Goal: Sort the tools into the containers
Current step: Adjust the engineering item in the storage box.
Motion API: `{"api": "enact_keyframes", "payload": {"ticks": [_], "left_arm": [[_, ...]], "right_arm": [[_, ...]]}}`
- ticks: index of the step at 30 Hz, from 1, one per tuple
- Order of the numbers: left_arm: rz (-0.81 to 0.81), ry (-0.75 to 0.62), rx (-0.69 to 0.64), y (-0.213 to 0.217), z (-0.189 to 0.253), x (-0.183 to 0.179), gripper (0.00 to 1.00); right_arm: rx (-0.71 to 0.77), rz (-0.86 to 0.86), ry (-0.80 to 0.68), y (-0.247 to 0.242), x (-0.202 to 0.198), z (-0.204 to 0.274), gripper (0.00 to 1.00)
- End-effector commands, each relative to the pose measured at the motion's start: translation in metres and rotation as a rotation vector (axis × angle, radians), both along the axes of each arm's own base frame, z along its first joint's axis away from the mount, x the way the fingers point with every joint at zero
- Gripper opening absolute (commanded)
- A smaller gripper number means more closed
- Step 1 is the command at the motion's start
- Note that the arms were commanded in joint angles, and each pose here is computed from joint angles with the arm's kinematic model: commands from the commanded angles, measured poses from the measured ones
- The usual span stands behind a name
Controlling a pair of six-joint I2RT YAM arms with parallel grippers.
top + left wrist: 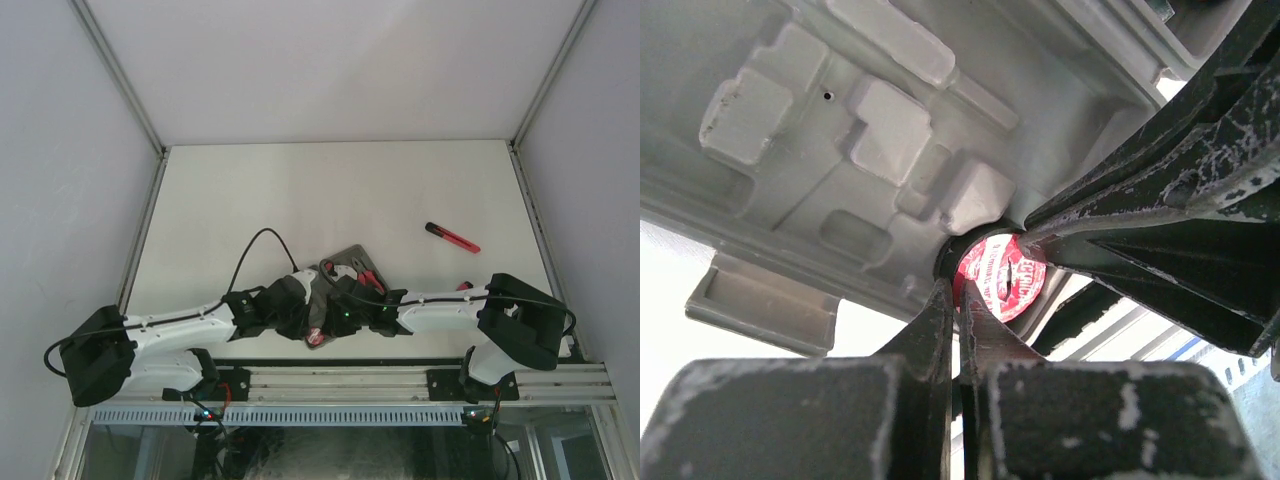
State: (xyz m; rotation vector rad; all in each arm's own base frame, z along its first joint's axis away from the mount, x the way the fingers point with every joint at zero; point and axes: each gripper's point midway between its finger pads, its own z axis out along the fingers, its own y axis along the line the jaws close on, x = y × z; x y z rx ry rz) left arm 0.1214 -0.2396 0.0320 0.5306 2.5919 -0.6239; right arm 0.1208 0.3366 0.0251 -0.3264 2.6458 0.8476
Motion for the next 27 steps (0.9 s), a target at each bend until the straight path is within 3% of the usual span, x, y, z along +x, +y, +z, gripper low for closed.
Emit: {"api": "enact_keyframes", "payload": {"ticks": [1,21,27], "left_arm": [[-0.025,0.001,0.016,-0.006,0.001,0.002,0.0],[-0.055,0.094,0.188,0.025,-0.04,-0.019,0.0],[-0.059,0.066,0.152,0.019,-0.028,-0.015,0.0]], "right_arm": [[0.013,-0.014,0.006,0.003,0.003,-0.002,0.03],[-0.029,-0.015,0.019,-0.004,0.0,-0.011,0.02],[-0.027,-0.014,0.014,-0.004,0.0,-0.009,0.02]]}}
